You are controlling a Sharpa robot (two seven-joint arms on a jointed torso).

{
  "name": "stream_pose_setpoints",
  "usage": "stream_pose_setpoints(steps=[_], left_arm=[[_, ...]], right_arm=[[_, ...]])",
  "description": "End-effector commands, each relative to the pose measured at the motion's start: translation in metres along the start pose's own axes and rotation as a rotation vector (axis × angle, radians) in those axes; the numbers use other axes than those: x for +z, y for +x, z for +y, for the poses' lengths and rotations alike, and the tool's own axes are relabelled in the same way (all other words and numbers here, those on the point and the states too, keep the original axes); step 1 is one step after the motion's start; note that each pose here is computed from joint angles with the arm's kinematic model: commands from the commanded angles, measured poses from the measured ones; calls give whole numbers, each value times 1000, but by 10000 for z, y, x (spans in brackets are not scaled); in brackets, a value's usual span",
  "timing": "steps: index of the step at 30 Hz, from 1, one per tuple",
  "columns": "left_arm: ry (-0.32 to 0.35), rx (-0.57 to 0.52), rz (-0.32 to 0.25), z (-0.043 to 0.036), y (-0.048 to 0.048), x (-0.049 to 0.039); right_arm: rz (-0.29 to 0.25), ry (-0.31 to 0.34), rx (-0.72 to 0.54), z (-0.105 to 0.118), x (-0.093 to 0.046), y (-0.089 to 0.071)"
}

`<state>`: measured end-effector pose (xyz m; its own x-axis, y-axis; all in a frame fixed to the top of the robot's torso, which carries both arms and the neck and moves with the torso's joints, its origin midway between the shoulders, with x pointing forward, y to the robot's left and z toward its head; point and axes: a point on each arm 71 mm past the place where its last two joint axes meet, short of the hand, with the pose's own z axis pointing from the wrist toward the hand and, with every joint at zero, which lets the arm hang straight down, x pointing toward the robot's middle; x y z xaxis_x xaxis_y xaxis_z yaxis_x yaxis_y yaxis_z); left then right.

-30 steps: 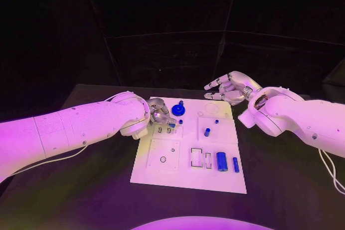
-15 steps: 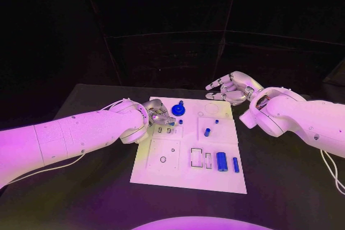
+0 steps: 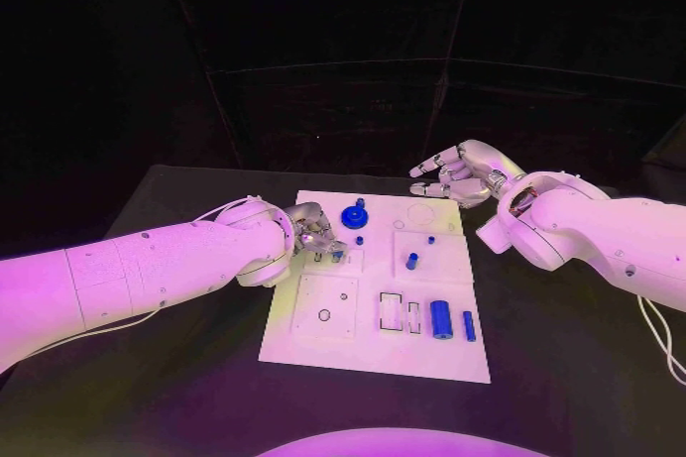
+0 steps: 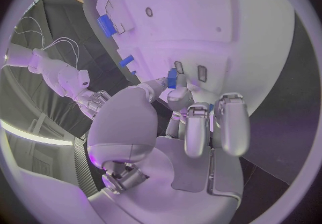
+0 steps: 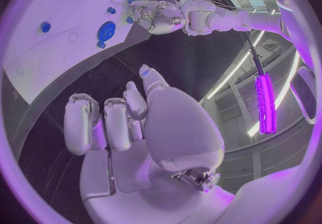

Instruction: Assemble the parts on the task board

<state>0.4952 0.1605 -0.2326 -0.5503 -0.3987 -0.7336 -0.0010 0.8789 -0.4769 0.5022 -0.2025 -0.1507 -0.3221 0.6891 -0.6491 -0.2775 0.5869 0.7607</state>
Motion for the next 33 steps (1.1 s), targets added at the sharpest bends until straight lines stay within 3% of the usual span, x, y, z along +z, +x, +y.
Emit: stream_pose_setpoints(steps=[1, 33], left_arm=[[-27, 44, 35, 15, 22, -7], [-52, 76, 67, 49, 51, -24]], right_arm=[[-4, -11, -1, 16, 2, -12], [-11, -4, -2, 5, 2, -22]])
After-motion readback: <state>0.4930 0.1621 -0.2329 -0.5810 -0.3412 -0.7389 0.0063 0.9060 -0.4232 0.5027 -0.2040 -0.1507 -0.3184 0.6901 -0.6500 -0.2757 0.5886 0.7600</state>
